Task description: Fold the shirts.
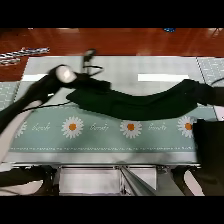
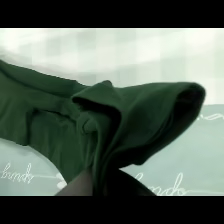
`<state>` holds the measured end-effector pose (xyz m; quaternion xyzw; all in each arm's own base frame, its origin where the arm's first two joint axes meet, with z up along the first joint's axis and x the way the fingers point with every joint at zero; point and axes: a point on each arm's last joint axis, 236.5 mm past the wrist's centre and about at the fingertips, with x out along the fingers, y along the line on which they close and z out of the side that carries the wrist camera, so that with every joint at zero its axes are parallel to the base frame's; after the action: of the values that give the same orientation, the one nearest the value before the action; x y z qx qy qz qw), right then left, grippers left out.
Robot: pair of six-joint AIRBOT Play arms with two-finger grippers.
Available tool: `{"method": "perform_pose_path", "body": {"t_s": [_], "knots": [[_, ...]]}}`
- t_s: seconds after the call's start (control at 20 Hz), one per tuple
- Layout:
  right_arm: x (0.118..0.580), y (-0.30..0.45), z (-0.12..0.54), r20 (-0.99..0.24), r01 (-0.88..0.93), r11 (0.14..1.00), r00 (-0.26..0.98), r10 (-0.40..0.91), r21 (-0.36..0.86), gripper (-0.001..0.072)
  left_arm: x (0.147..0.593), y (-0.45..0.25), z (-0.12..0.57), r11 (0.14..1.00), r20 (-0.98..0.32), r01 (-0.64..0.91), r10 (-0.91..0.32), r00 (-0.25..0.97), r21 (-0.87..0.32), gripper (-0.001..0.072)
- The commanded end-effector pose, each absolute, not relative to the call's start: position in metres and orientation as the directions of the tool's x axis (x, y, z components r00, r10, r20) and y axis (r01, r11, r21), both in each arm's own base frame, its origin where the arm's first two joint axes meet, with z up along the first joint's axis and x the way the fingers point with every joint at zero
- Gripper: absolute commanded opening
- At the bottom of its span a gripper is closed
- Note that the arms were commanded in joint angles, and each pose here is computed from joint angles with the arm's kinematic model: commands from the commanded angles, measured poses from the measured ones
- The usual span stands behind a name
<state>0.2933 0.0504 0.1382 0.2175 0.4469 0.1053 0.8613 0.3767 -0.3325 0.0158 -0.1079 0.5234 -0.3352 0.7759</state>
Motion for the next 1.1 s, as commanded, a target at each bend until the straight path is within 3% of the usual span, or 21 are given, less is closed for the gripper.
{"method": "perform_pose_path", "body": {"t_s": [0.0,0.35,0.55,0.75,0.9,1.05], "knots": [[0.251,0.061,0.163,-0.692,-0.004,0.885,0.622,0.367,0.465,0.0019,0.323,-0.417,-0.024,0.678,-0.787,0.479,-0.615,-0.046,-0.558,0.0022],[0.240,0.074,0.177,-0.654,-0.032,0.862,0.637,0.407,0.505,0.0019,0.210,-0.508,-0.068,0.541,-0.801,0.608,-0.512,-0.310,-0.581,0.0022],[0.239,0.075,0.176,-0.658,-0.031,0.862,0.632,0.409,0.506,0.0019,0.224,-0.493,-0.060,0.549,-0.802,0.598,-0.504,-0.320,-0.584,0.0022],[0.249,0.090,0.181,-0.618,-0.060,0.816,0.622,0.481,0.574,0.0019,0.307,-0.428,-0.012,0.626,-0.813,0.550,-0.548,-0.194,-0.553,0.0022],[0.273,0.121,0.185,-0.560,-0.125,0.758,0.599,0.572,0.640,0.0019,0.385,-0.326,0.034,0.772,-0.885,0.535,-0.456,0.091,-0.343,0.0022],[0.312,0.175,0.179,-0.509,-0.187,0.697,0.558,0.655,0.692,0.0019,0.411,-0.219,0.087,0.874,-0.858,0.408,-0.405,0.315,-0.263,0.0022]]}}
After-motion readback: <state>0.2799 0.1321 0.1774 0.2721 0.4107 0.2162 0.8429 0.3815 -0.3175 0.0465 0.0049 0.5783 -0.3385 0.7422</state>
